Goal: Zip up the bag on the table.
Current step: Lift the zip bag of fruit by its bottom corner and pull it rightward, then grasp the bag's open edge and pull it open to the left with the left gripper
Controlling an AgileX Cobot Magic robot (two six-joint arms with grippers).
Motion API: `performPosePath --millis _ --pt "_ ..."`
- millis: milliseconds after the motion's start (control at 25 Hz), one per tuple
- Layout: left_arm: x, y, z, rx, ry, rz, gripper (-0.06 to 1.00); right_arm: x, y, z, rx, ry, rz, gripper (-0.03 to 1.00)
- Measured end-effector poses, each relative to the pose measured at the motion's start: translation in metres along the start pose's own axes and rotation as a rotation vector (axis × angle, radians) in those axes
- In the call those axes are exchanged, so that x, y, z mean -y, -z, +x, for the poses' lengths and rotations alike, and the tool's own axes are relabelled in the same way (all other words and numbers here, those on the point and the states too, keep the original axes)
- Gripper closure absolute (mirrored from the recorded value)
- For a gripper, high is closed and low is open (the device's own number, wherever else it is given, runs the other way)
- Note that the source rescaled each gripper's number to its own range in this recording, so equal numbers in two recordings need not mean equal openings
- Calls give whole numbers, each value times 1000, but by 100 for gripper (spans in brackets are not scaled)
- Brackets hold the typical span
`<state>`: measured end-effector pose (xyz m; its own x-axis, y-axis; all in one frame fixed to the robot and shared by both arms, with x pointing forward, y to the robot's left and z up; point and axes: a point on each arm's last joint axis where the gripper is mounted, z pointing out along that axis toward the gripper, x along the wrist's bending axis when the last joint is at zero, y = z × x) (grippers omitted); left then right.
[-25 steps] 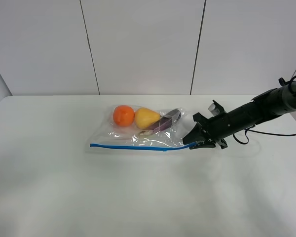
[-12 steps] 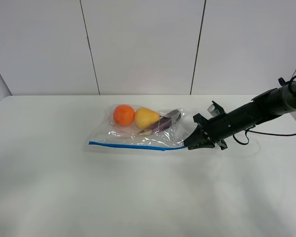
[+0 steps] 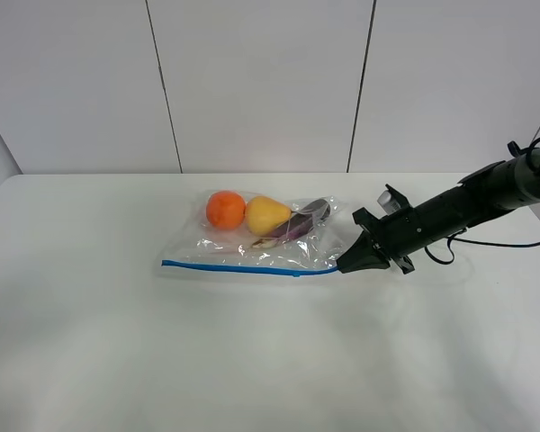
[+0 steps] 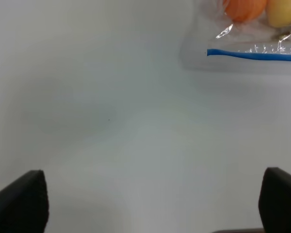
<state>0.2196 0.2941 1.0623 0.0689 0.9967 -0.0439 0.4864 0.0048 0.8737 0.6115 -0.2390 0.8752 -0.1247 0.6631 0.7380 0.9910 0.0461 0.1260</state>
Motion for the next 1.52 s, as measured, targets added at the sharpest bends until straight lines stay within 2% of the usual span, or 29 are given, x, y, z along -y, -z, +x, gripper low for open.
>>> performPosePath --millis 200,560,800,1360,1520 --pt "0 0 0 0 0 0 -6 -1 0 3 -31 -17 -12 97" --pt "0 0 0 0 0 0 -6 -33 19 37 -233 31 -83 97" --pt "0 0 0 0 0 1 -6 -49 30 48 -245 43 -124 97" --pt "0 0 0 0 0 1 -6 -49 31 48 -232 36 -111 97" --pt "-6 4 0 -4 -2 -34 -6 -49 31 48 -231 31 -110 97"
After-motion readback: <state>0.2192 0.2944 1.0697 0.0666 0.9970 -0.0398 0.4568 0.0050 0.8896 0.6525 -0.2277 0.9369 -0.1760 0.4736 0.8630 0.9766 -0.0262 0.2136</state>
